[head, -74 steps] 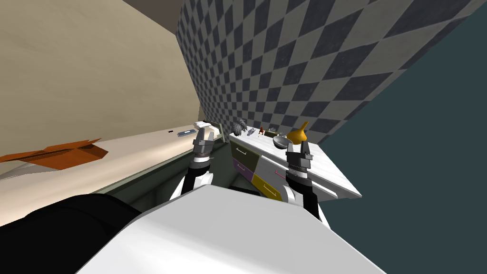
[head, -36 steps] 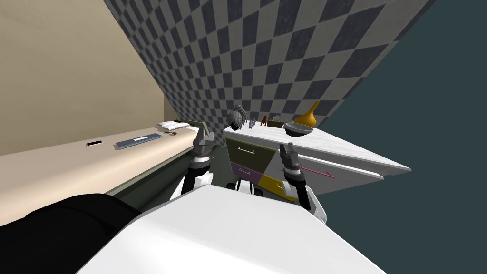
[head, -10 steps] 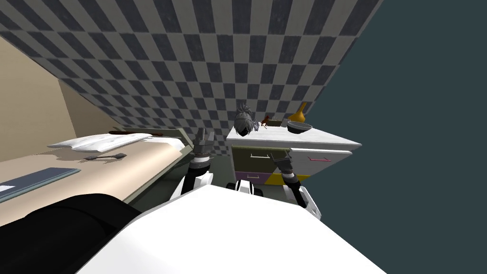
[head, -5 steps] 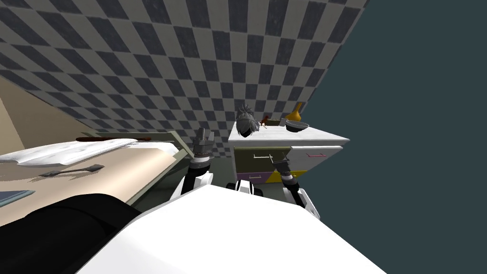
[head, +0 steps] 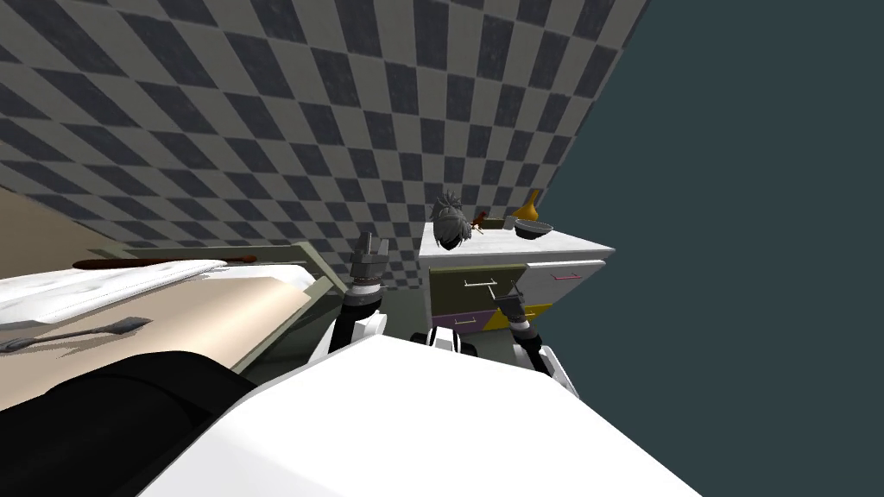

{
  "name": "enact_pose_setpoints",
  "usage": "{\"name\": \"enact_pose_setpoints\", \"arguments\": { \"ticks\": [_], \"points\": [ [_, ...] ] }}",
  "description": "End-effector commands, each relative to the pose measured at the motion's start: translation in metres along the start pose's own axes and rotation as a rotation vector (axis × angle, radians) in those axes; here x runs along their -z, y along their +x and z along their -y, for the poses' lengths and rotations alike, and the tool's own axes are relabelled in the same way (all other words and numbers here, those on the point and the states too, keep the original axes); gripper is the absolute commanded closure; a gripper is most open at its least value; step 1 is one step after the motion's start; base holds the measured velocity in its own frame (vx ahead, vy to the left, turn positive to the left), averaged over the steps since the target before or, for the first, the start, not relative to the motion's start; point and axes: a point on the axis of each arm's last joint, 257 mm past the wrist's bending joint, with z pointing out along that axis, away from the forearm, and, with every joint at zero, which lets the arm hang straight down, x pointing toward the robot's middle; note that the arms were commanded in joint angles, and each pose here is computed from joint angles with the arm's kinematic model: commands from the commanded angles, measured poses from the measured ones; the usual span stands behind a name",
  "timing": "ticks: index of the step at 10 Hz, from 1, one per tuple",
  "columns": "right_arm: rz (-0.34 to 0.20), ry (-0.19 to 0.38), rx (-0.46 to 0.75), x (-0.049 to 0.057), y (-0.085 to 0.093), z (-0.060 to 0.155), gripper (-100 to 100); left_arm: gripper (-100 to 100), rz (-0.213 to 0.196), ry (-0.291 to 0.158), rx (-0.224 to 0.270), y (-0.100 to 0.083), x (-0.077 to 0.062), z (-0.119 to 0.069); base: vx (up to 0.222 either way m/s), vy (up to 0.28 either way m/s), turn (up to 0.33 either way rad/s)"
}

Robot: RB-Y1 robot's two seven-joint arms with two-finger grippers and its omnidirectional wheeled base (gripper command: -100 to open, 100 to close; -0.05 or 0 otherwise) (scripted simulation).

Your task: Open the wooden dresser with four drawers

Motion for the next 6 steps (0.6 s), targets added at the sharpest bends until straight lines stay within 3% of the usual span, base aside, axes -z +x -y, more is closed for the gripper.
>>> {"name": "enact_pose_setpoints", "arguments": {
  "ticks": [1,3,6],
  "points": [
    [-0.032,-0.021,0.037,0.011,0.007,-0.017,-100,0,0.000,0.000,0.000,0.000,0.000,0.000,0.003,0.124,-0.080],
    [-0.058,-0.019,0.064,0.018,0.010,-0.035,-100,0,0.000,0.000,0.000,0.000,0.000,0.000,0.004,0.111,-0.150],
    [-0.091,0.015,0.061,0.019,0.004,-0.061,-100,0,0.000,0.000,0.000,0.000,0.000,0.000,-0.004,0.116,-0.127]
  ]
}}
